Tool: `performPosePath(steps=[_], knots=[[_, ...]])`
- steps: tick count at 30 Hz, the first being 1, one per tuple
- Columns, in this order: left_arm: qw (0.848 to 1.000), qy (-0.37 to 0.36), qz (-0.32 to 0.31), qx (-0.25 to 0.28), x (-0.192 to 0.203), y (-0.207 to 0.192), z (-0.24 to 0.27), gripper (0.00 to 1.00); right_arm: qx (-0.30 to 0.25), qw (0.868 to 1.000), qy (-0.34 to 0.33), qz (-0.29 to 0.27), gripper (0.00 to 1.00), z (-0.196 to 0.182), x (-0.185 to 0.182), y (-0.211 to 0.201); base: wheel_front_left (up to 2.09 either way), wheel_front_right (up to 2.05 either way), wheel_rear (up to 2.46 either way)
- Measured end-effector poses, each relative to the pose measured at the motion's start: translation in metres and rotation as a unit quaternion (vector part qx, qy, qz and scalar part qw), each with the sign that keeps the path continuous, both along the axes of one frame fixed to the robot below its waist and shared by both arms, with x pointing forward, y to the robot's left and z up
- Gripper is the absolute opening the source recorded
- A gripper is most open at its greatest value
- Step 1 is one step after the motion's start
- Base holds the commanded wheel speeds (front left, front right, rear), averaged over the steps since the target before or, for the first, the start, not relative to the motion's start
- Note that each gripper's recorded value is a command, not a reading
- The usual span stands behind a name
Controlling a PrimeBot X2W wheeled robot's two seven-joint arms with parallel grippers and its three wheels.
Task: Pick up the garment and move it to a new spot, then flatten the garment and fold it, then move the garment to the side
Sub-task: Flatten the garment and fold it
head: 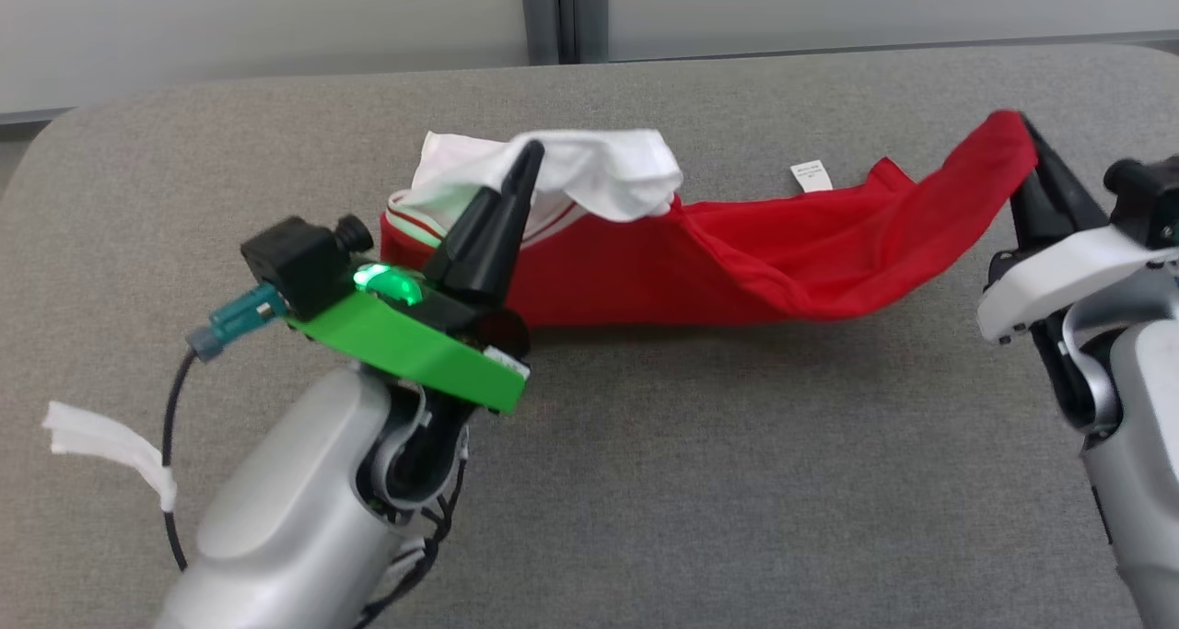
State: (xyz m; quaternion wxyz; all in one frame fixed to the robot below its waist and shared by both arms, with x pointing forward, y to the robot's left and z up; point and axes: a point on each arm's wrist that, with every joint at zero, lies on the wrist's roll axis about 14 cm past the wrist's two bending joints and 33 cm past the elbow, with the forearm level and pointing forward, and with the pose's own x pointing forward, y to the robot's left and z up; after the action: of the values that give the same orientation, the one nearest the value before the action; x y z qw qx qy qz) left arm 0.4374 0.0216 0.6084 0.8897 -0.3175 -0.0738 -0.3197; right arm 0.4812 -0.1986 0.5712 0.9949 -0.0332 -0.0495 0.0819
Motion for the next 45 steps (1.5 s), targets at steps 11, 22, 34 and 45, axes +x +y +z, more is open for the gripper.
performPosePath(steps=[11, 22, 34, 45], knots=[[0.998, -0.039, 0.047, 0.016, 0.113, 0.046, 0.057, 0.0, 0.065, 0.998, 0.018, 0.016, 0.0, 0.047, 0.068, 0.012, 0.0, 0.0, 0.0], [0.97, -0.201, 0.138, 0.009, 0.195, 0.063, 0.132, 0.0, 0.231, 0.961, -0.131, -0.077, 0.0, 0.094, 0.148, -0.037, 0.0, 0.0, 0.0], [0.966, -0.219, 0.106, -0.083, 0.17, 0.032, 0.105, 0.0, 0.108, 0.967, -0.216, -0.087, 0.0, 0.101, 0.142, -0.046, 0.0, 0.0, 0.0], [0.991, 0.025, 0.075, -0.111, 0.097, 0.036, -0.035, 0.0, 0.039, 0.994, 0.081, -0.06, 0.0, -0.088, 0.071, -0.044, 0.0, 0.0, 0.0]])
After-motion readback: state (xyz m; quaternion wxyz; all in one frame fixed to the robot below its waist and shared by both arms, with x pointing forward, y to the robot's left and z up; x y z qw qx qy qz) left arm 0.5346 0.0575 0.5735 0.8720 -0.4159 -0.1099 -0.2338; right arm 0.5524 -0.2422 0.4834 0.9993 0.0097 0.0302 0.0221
